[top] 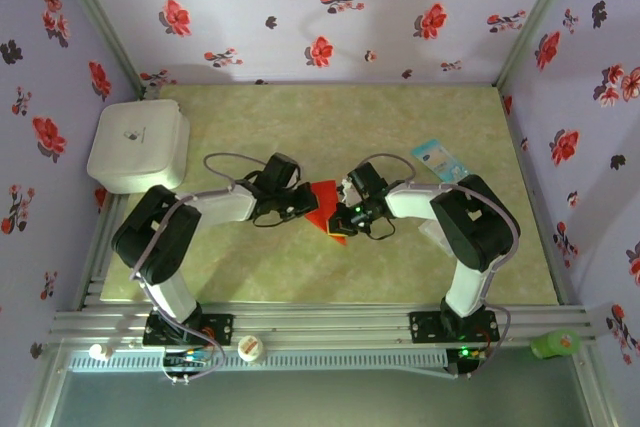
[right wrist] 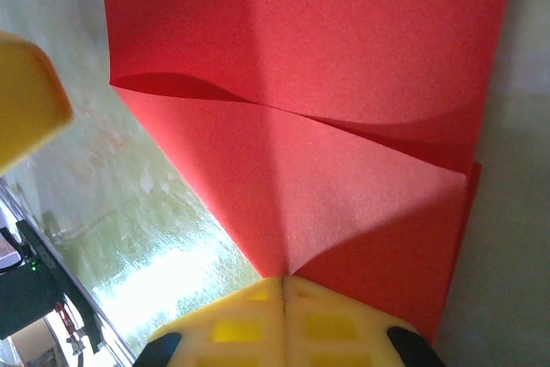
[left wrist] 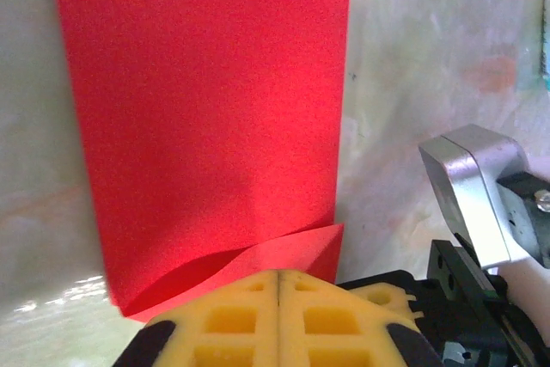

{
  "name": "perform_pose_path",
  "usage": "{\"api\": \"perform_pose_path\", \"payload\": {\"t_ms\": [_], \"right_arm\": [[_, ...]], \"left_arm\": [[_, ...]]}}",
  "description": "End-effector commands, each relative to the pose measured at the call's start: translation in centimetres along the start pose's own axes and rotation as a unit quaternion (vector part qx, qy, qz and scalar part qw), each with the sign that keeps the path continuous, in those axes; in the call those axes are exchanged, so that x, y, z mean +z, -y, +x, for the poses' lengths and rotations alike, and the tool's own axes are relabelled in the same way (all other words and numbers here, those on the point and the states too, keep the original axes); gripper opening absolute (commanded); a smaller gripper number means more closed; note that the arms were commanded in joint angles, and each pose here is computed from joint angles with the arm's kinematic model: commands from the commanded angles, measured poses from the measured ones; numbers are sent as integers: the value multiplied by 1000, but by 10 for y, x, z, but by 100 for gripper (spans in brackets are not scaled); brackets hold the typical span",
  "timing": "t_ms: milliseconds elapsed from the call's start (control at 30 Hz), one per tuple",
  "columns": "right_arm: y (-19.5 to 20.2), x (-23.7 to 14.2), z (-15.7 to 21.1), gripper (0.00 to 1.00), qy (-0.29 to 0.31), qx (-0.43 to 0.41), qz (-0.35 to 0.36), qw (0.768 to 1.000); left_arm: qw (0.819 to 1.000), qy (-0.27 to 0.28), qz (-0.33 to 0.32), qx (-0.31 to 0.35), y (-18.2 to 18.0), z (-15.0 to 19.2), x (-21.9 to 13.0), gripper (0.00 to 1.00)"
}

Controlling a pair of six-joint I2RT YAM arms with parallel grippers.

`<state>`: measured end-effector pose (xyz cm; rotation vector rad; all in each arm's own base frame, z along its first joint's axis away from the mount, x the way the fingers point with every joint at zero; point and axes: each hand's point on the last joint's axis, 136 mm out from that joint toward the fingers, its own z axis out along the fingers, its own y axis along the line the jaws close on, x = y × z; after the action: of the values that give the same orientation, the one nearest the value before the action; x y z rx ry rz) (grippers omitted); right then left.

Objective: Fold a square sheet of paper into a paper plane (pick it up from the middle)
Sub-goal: Third fold the triangle at the center of the table.

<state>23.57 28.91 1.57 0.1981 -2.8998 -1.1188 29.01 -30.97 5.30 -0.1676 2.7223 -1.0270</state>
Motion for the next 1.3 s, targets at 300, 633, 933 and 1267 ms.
{"api": "perform_pose_path", "payload": {"t_ms": [300,633,933,1267], "right_arm": [[30,1,17,3,-27,38,57,997],[-7,-9,0,5,3,33,-10,999],[-25,1,-14,5,4,26,-20,999],[-5,26,-6,5,-18,38,23,999]], "left_arm": [[1000,-18,-11,-14,-25,17,23,5],[993,-47,-110,-5,-80,38,29,4],[992,-44,-122,8,-79,35,25,3],[991,-43,-123,-2,-82,35,28,2]]}}
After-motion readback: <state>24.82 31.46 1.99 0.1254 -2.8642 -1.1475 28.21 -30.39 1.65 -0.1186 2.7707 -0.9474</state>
